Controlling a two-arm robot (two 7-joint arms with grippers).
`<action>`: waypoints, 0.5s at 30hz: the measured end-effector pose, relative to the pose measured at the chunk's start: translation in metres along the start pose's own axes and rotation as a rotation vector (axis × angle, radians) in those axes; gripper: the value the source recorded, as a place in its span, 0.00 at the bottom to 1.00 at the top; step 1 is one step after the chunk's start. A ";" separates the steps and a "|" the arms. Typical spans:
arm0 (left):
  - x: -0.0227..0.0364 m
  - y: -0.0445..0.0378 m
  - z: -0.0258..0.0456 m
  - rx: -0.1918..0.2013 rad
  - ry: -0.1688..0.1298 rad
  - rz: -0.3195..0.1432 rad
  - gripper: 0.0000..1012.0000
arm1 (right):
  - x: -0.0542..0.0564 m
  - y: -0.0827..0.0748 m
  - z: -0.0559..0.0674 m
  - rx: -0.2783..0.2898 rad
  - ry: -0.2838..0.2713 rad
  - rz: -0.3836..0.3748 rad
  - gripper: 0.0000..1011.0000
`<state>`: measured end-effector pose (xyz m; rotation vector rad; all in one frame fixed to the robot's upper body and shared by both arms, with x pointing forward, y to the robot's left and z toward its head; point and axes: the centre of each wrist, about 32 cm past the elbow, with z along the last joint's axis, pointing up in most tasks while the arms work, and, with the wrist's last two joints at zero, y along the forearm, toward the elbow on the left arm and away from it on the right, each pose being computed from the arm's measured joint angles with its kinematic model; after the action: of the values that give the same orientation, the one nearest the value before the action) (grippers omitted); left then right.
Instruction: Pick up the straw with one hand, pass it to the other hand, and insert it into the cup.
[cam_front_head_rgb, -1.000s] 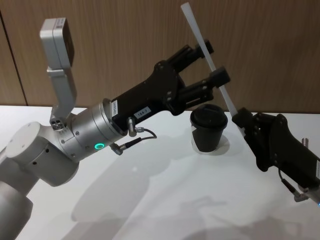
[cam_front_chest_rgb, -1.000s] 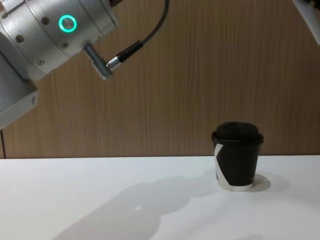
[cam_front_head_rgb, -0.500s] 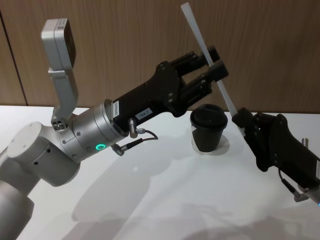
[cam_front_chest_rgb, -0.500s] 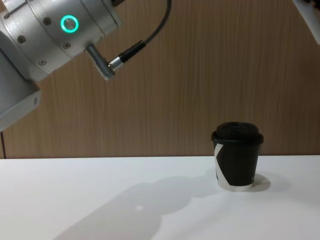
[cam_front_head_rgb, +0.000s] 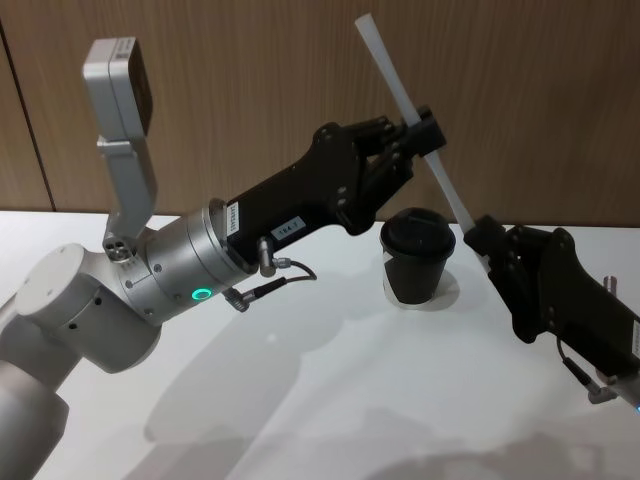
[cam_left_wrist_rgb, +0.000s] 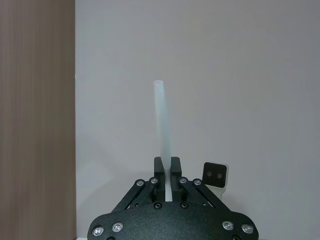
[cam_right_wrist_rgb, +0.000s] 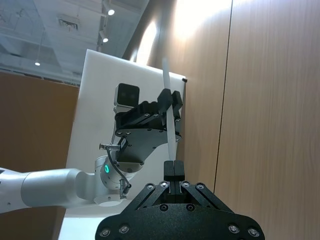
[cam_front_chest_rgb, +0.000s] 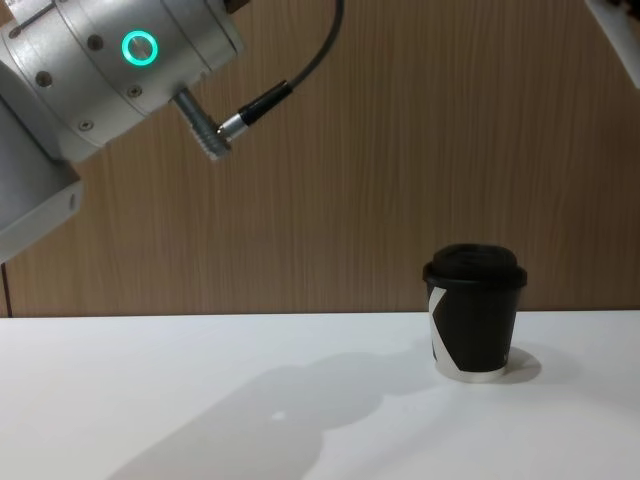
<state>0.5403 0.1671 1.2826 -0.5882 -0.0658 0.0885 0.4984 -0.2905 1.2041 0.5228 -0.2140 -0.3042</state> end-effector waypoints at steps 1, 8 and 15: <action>0.0000 -0.0001 0.0000 0.000 0.000 0.000 0.07 | 0.000 0.000 0.000 0.000 0.000 0.000 0.00; 0.0000 -0.0001 -0.0001 0.000 0.000 -0.001 0.02 | 0.000 0.000 0.000 0.000 0.000 0.000 0.00; 0.0000 -0.0001 0.0000 0.000 0.000 -0.001 0.01 | 0.000 0.000 0.000 0.000 0.000 0.000 0.01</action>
<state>0.5403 0.1670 1.2827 -0.5879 -0.0660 0.0873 0.4984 -0.2905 1.2041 0.5228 -0.2140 -0.3043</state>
